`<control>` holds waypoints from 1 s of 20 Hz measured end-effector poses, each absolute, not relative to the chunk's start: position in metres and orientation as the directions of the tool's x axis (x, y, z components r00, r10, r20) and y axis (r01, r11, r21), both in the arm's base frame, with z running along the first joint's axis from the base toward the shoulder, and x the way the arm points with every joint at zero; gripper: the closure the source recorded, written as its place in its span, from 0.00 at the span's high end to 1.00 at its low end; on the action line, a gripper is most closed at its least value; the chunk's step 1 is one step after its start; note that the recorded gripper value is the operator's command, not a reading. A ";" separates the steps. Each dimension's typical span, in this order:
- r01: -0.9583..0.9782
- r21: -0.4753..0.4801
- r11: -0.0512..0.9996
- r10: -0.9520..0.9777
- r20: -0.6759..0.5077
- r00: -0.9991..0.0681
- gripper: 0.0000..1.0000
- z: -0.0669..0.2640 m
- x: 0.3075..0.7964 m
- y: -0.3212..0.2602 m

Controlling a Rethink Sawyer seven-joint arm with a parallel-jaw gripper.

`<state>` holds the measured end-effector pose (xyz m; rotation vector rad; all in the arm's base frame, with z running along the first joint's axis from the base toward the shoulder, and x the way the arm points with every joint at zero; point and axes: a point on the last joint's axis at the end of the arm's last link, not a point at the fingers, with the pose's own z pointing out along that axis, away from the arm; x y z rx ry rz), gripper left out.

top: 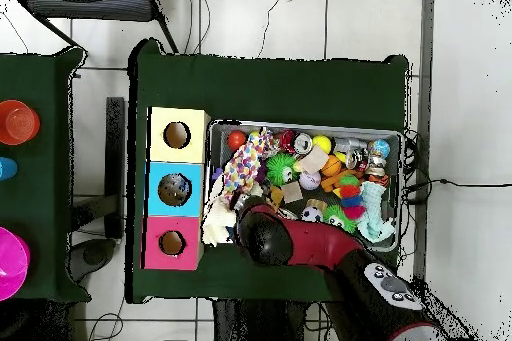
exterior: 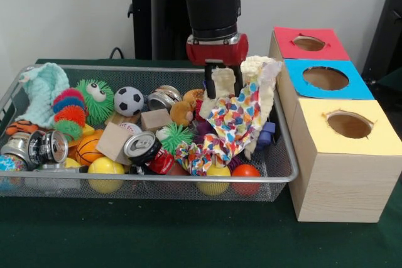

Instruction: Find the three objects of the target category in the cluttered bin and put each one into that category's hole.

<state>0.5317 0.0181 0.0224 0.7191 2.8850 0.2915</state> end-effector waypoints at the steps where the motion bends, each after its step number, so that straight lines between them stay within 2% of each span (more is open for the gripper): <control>1: 0.453 0.216 0.865 0.481 -0.098 -0.871 1.00 0.018 0.528 0.017; 6: 0.481 0.120 0.868 0.492 -0.084 -0.867 1.00 -0.009 0.496 0.010; 14: 0.477 0.023 0.879 0.472 -0.198 -0.859 1.00 -0.012 0.488 0.004; 20: 0.492 0.007 0.870 0.473 -0.291 -0.832 1.00 -0.018 0.487 -0.009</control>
